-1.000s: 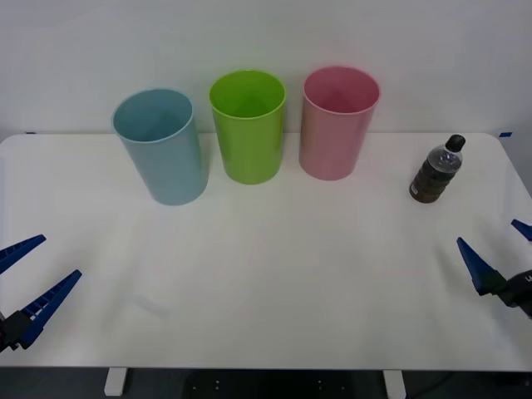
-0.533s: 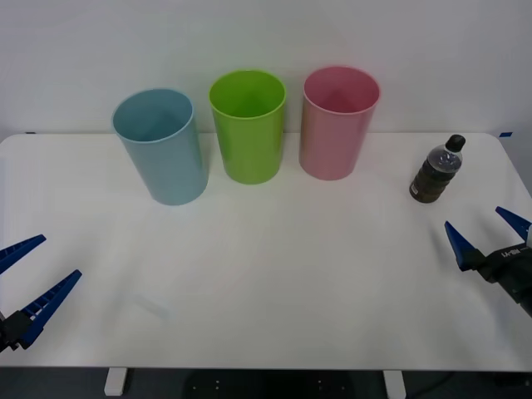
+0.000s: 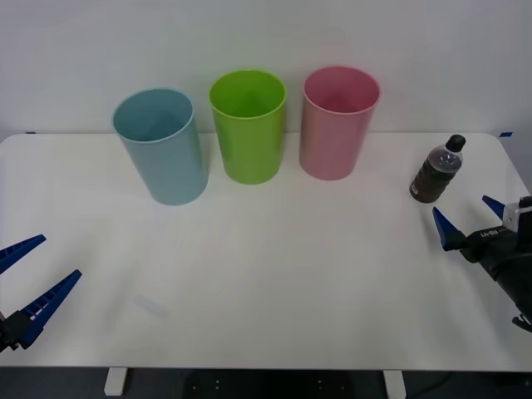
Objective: Grasp the object on the table and drop it into the matching bin: aluminum can to the light blue bin, PET bottle to the pink bin.
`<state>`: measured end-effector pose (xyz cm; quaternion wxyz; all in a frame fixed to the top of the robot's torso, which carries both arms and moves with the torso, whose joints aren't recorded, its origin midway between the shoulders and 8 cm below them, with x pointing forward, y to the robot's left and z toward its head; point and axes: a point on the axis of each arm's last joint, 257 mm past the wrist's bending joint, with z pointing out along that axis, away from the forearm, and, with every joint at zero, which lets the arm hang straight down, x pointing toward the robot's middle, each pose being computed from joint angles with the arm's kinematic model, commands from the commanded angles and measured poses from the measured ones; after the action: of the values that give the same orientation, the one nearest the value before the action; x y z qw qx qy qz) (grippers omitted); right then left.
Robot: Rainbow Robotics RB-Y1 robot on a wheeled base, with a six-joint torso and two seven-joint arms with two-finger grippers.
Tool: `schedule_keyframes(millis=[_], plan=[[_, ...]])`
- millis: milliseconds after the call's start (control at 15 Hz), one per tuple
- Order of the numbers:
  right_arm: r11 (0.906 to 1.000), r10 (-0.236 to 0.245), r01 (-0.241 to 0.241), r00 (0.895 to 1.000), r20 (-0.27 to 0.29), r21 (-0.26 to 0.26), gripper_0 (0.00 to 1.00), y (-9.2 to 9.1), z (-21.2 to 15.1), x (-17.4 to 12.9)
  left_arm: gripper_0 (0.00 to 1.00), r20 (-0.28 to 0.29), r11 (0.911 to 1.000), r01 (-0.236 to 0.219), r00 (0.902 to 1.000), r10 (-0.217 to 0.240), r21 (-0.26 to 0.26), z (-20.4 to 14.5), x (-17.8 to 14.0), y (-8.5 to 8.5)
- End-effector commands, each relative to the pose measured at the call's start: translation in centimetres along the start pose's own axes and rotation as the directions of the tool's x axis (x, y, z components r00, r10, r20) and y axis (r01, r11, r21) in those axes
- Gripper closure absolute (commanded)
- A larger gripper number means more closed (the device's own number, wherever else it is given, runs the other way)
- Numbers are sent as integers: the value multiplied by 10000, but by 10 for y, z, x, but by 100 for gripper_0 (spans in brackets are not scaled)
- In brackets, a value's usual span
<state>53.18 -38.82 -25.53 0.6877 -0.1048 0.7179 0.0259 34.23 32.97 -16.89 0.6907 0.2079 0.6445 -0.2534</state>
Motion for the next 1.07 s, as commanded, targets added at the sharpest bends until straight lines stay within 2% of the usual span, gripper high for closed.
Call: schedule_keyframes(millis=[67,400,1067], plan=[[9999,100,-99,9999,-90,63,0,-1,16,2,0,0,10000,0,10000,0,0,0,0,0],[9995,168,-160,9994,-291,269,0,-5,44,4,0,0,10000,0,10000,0,0,0,0,0],[9941,-313,376,9975,-633,1015,0,-2,83,-11,0,0,10000,0,10000,0,0,0,0,0]])
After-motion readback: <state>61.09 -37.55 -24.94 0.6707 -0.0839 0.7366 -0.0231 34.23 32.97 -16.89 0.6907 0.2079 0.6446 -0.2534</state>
